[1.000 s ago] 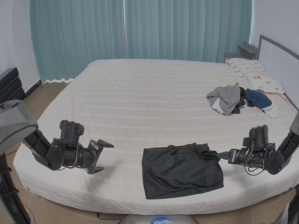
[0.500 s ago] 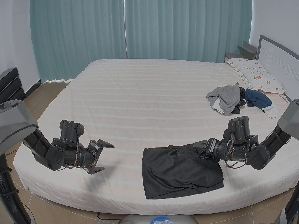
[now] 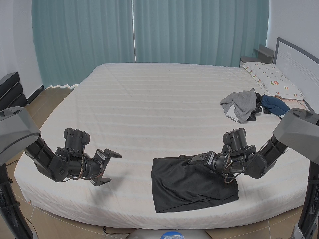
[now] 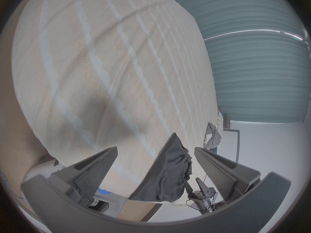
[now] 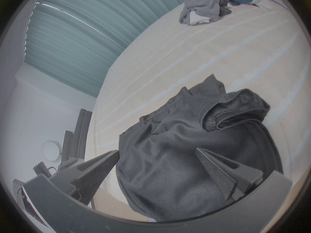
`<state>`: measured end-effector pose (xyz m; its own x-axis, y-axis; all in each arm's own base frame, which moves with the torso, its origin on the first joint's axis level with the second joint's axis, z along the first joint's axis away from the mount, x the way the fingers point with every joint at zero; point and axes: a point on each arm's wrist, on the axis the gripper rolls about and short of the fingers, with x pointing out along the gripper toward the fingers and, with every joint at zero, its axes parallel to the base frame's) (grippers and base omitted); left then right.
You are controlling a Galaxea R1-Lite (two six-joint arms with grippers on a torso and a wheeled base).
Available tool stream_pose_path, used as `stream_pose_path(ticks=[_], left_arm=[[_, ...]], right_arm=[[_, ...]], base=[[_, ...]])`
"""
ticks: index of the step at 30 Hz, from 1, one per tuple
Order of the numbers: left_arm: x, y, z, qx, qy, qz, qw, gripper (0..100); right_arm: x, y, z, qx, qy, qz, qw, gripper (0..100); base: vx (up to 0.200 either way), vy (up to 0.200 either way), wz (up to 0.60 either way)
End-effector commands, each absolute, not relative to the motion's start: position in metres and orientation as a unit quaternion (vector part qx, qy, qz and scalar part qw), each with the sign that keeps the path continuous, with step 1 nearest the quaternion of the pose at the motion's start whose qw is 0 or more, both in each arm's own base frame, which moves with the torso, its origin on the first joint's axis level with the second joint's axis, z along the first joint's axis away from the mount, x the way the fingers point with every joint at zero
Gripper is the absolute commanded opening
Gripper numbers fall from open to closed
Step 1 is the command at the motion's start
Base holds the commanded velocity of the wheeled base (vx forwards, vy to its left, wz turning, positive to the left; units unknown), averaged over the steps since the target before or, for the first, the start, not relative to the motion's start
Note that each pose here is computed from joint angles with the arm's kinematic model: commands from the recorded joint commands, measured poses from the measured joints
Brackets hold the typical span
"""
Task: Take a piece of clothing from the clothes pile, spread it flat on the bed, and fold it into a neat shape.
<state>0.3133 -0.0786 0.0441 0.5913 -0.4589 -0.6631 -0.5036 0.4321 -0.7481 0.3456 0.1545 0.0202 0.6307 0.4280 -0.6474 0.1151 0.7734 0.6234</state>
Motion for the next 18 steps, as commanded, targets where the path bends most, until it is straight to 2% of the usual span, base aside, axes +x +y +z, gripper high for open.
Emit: stream_pose_path(ticks=[1, 11, 18], left_arm=[[0.313, -0.079, 0.043, -0.532, 0.453, 0.016, 0.715, 100], [0.313, -0.079, 0.043, -0.532, 0.452, 0.017, 0.716, 100], [0.314, -0.079, 0.044, -0.532, 0.452, 0.016, 0.715, 100]], right_arm=[[0.364, 0.150, -0.004, 0.325, 0.424, 0.071, 0.842, 100], [0.402, 0.109, -0.005, 0.320, 0.366, 0.014, 0.874, 100], [0.408, 0.079, 0.001, 0.328, 0.346, -0.011, 0.879, 100]], base=[[0.000, 0.000, 0.00], [0.000, 0.000, 0.00], [0.000, 0.000, 0.00]])
